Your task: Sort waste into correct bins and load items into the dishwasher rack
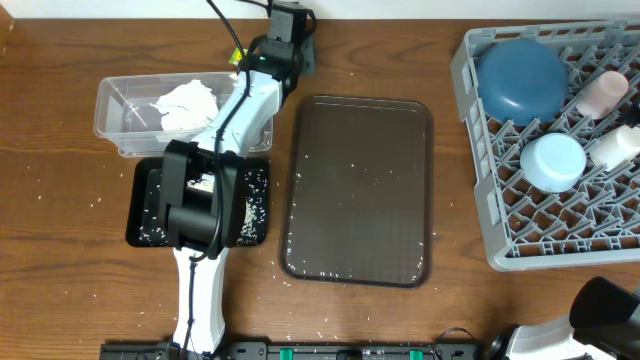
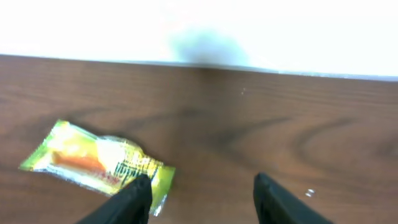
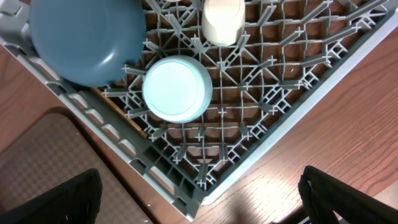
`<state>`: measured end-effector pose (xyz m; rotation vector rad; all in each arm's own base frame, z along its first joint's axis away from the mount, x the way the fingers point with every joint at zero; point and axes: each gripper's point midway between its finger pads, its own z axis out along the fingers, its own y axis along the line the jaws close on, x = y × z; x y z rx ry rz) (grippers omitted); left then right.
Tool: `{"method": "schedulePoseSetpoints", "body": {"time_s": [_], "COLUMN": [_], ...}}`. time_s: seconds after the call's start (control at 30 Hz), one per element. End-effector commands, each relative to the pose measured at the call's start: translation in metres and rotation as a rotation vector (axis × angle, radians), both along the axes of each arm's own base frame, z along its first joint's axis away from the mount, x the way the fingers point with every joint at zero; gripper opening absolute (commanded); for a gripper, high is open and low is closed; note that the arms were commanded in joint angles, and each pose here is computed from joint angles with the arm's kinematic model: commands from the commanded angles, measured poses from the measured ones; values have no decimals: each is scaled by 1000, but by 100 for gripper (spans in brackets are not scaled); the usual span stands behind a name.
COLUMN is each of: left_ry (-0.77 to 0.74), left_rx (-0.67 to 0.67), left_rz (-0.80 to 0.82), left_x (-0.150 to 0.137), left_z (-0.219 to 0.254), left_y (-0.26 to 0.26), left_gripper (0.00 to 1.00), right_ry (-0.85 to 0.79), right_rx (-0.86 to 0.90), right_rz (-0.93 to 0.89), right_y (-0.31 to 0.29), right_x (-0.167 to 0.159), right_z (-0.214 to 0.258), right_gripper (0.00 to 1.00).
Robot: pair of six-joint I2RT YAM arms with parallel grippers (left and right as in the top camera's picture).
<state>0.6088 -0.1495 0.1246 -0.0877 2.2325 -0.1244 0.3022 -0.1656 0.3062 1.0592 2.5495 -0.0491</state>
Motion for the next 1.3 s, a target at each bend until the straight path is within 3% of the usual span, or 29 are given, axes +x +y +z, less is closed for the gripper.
{"method": "schedulePoseSetpoints", "body": {"time_s": [0.0, 0.17, 0.37, 0.57, 0.87, 1.0, 1.27], "left_ry": [-69, -101, -38, -6, 79, 111, 121], "left_rx": [-18, 175, 464, 600, 606, 525, 385], "left_rz": [12, -128, -309, -344, -343, -371, -308], "left_x": [12, 21, 18, 19, 13, 7, 5], "left_z": [16, 0, -37, -51, -71, -80, -83], "left_y": [2, 0, 6, 21, 47, 46, 40], "left_gripper": [56, 56, 59, 59, 61, 66, 67], "right_ry": [13, 13, 13, 13, 13, 13, 13], "right_rx": [-4, -4, -4, -4, -4, -4, -4], "right_rz": [1, 1, 1, 1, 1, 1, 1], "right_y": [-3, -3, -3, -3, -3, -3, -3], "right_x": [-1, -1, -1, -1, -1, -1, -1], "right_z": [-3, -3, -3, -3, -3, -3, -3], "right_gripper": [99, 99, 99, 99, 99, 99, 99]}}
